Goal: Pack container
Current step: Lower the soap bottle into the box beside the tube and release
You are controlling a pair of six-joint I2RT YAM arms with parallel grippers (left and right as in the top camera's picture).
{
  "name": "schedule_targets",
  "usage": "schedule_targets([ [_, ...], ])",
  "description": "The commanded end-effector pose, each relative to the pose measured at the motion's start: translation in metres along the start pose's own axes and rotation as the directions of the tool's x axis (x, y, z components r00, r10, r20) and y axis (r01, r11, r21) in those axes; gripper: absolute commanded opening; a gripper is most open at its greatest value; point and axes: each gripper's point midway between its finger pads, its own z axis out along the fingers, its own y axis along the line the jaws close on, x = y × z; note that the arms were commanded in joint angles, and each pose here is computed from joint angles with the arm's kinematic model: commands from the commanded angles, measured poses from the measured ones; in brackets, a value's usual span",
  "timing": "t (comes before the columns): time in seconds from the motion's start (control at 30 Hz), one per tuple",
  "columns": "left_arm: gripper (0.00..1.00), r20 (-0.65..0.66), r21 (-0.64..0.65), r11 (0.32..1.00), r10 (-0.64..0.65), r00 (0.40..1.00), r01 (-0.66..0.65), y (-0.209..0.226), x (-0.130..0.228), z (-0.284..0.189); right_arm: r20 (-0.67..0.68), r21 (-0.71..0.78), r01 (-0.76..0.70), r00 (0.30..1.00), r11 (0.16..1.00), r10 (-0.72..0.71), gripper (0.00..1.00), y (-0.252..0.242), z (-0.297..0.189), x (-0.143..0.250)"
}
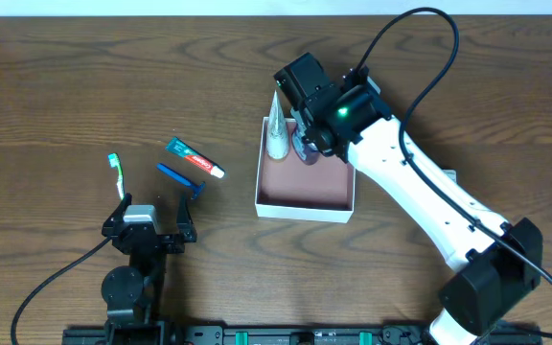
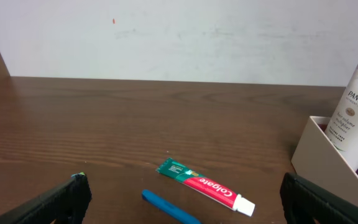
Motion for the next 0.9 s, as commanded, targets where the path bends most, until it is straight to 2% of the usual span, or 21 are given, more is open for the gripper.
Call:
schedule_targets([
  [0.0, 0.98, -0.048, 0.004, 1.000, 0.002, 0.999, -0.002, 0.000, 0.016, 0.001, 0.039, -0.010, -0.018, 0.999, 1.000, 0.019, 0.01, 0.006, 0.004, -0.001],
  [0.6, 0.98, -0.048, 0.004, 1.000, 0.002, 0.999, -0.002, 0.000, 0.016, 0.001, 0.050, 0.023, -0.024, 0.998, 0.999, 0.023, 0.01, 0.006, 0.032, 0.008],
  [0.87, 0.98, -0.048, 0.004, 1.000, 0.002, 0.999, -0.002, 0.000, 0.016, 0.001, 0.046, -0.018, -0.030, 0.998, 0.999, 0.030, 0.02, 0.017, 0.033, 0.016],
])
